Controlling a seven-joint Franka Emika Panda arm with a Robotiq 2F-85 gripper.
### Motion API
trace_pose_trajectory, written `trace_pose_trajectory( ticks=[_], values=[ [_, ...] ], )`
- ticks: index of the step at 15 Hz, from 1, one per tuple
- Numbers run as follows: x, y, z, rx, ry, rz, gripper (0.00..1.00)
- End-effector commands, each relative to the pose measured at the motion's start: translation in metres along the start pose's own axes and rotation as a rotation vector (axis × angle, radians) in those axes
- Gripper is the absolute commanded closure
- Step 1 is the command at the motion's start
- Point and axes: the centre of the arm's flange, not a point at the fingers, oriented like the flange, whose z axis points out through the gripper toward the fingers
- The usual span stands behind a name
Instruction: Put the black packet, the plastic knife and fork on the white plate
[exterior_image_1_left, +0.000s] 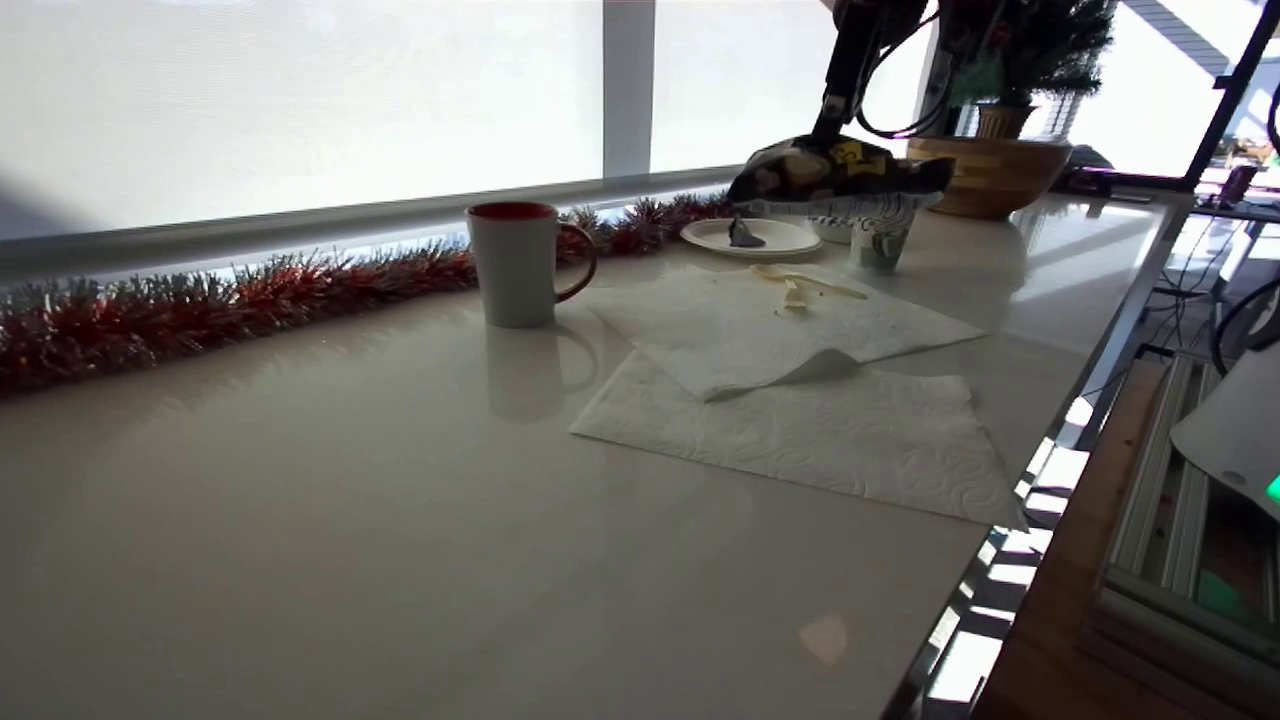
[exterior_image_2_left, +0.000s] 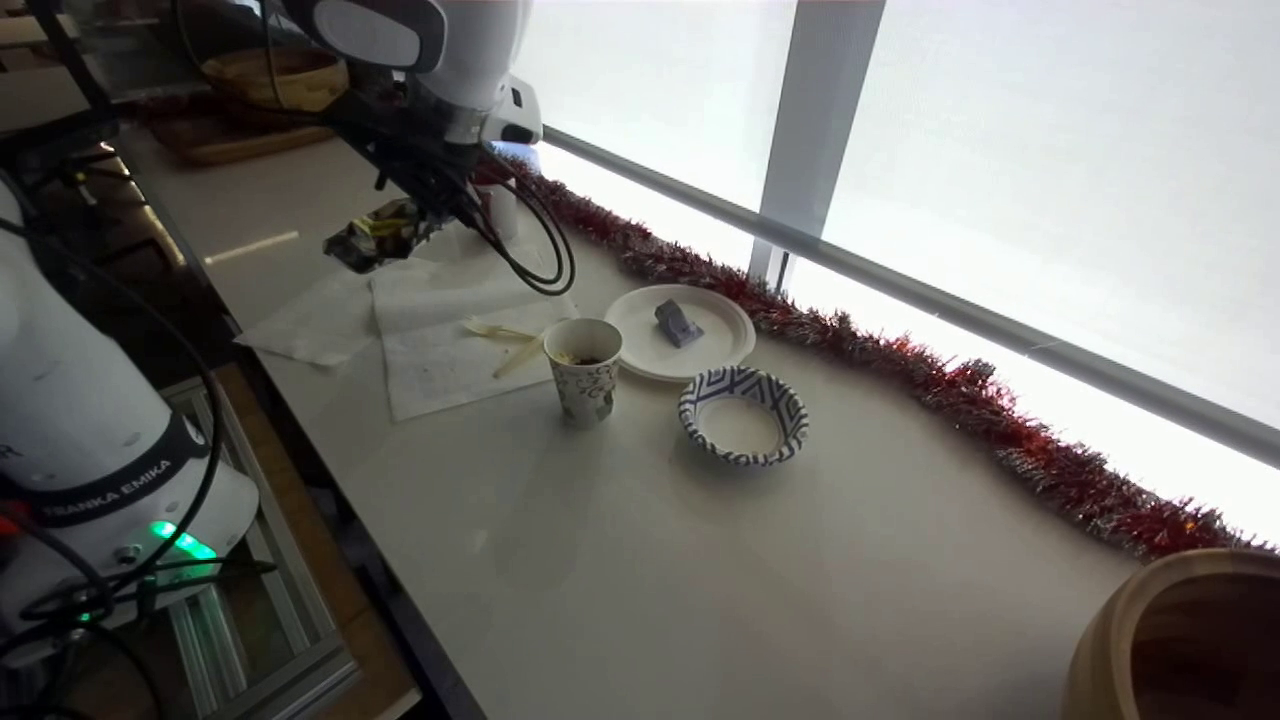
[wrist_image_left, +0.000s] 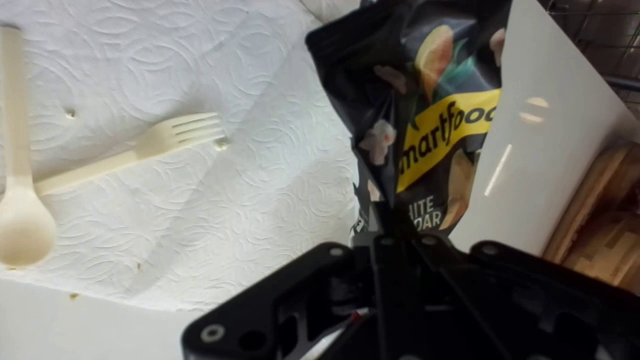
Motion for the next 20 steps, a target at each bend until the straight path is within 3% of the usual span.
trace_pose_trajectory(
  ticks=[1,3,6,12,20],
  values=[
    [0.001,-0.002,0.002,0.0,-0.005,-0.005,0.99],
    [0.009,-0.004,0.004,-0.015,0.013,0.018,1.0],
    [0.026,0.021,-0.026,-0.008,0.103,0.163,1.0],
    [0.034,0.106,-0.096,-0.01,0.286,0.419,1.0],
    [0.026,0.214,-0.111,-0.031,0.55,0.776,1.0]
  ],
)
